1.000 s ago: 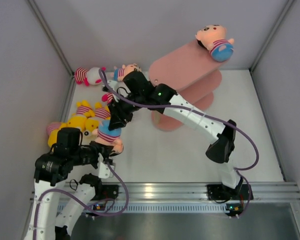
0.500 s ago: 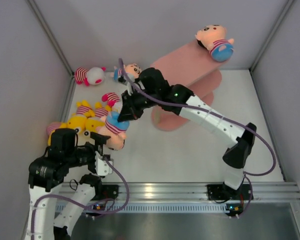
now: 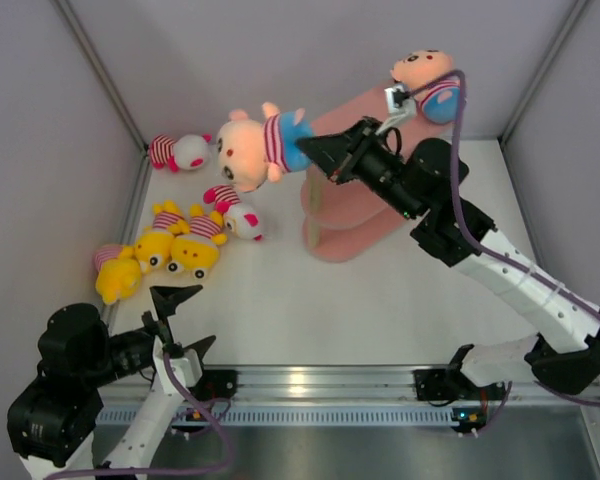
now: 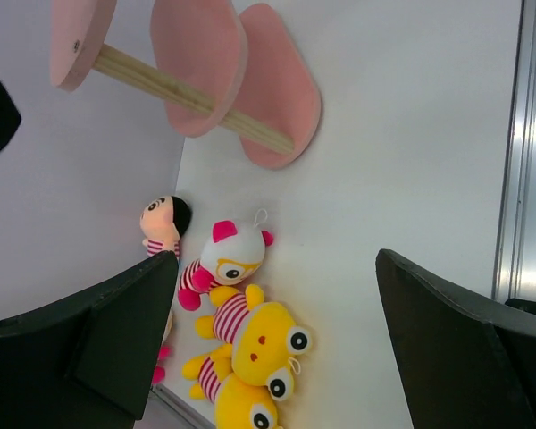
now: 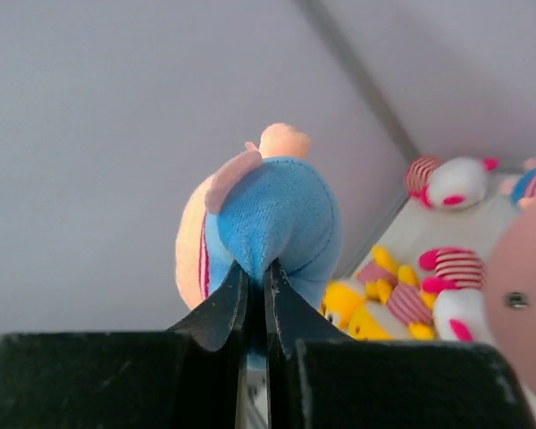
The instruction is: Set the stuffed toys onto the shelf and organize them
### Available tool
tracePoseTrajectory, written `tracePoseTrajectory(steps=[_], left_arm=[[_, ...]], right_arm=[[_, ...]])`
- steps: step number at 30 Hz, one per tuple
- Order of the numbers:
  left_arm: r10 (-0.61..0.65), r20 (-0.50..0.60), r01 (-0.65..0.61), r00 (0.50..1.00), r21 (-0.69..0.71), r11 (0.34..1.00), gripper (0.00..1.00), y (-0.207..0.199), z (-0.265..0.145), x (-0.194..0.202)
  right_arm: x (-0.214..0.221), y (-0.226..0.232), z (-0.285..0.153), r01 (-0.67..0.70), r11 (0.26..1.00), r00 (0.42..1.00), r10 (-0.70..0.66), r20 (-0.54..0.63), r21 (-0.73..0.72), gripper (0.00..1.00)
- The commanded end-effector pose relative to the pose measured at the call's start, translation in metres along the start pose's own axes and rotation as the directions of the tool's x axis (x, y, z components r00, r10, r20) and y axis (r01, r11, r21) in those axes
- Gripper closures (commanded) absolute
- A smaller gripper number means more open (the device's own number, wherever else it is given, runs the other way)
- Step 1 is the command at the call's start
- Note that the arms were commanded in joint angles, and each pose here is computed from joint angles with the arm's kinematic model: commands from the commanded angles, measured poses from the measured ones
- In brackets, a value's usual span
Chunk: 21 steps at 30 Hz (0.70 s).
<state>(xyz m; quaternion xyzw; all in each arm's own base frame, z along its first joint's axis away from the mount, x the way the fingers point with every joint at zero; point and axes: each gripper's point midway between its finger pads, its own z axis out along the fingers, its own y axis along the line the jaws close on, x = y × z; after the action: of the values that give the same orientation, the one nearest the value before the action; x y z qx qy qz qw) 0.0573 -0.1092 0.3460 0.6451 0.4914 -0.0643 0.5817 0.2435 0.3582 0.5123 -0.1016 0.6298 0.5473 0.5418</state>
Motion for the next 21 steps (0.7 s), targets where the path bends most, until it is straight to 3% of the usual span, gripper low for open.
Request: tracePoseTrajectory(steps=[1,2,7,10,17,21], left_arm=[[-0.048,0.033,0.049,0.998,-0.014,0.999,0.02,-0.004,0.000,-0.005],[-0.050,0.031,0.050,0.998,-0.016,0.999,0.02,-0.006,0.001,-0.003],[-0.043,0.018,0.044,0.999,-0.025,0.999,0.02,-0.009,0.001,0.002],[-0.038,0.022,0.039,0.999,-0.027,0.999,0.02,-0.010,0.000,0.002],[-0.030,0.029,0.031,0.999,-0.031,0.999,0.02,-0.012,-0.001,0.000],[-0.031,0.013,0.031,0.999,-0.039,0.999,0.02,-0.012,-0.002,0.004]], right_arm=[[-0.117,-0.020,-0.054,-0.264,0.963,0.798,0.192,0.572,0.046,1.00],[-0.108,-0.055,-0.063,-0.329,0.935,0.748,0.173,0.641,0.133,1.00],[-0.112,-0.111,-0.117,-0.504,0.835,0.550,0.111,0.828,0.222,1.00],[-0.110,-0.133,-0.140,-0.554,0.789,0.482,0.044,0.875,0.266,1.00],[-0.091,-0.175,-0.165,-0.644,0.702,0.397,-0.032,0.917,0.303,1.00],[-0.087,-0.194,-0.164,-0.652,0.678,0.402,-0.069,0.913,0.339,1.00]])
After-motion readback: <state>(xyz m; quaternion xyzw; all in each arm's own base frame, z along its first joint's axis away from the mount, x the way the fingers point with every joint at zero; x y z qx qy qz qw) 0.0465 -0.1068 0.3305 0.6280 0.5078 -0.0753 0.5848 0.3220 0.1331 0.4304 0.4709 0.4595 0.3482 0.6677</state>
